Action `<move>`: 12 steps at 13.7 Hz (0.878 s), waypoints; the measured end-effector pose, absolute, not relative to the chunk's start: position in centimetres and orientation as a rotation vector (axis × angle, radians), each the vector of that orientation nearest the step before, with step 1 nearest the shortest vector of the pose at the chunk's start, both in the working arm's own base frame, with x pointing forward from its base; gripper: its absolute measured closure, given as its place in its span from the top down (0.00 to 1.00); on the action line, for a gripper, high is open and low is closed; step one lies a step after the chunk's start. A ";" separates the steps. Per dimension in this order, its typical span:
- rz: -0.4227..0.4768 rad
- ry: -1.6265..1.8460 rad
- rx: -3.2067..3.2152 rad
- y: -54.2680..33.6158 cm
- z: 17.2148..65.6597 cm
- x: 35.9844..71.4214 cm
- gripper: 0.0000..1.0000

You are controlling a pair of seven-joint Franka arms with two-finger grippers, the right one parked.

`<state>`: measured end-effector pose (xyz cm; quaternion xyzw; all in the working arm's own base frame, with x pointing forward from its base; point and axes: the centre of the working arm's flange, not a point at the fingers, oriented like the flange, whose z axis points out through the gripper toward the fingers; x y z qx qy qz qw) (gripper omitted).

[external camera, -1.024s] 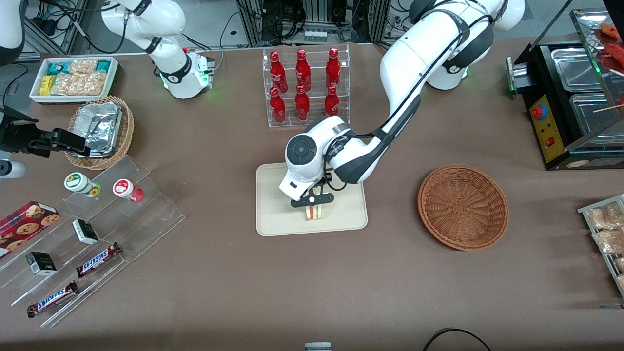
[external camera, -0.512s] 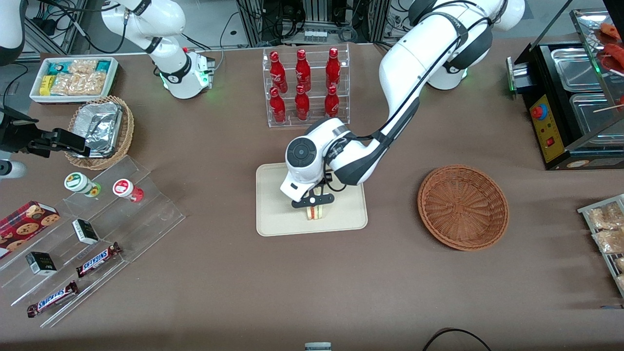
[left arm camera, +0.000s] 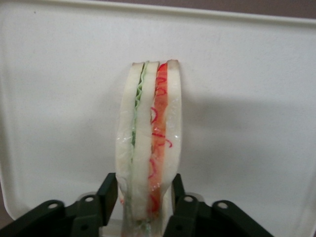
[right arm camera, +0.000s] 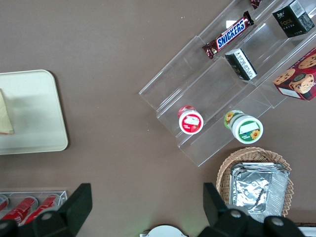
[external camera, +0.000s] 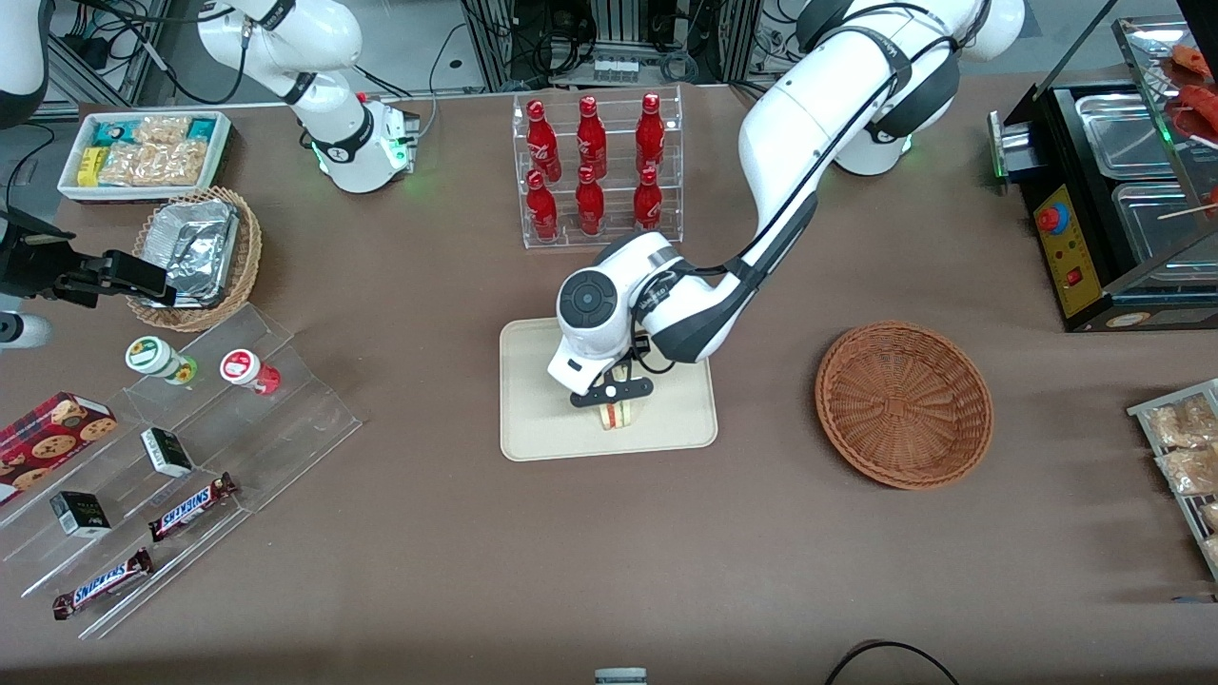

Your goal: Place sandwich from basket to tray

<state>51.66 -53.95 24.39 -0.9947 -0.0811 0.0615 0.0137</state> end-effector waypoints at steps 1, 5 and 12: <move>0.175 -0.259 -3.110 -54.0 25.3 52.0 0.66; 0.104 -0.268 -3.111 -53.3 31.8 52.9 1.00; 0.073 -0.334 -3.115 -41.2 42.0 60.2 1.00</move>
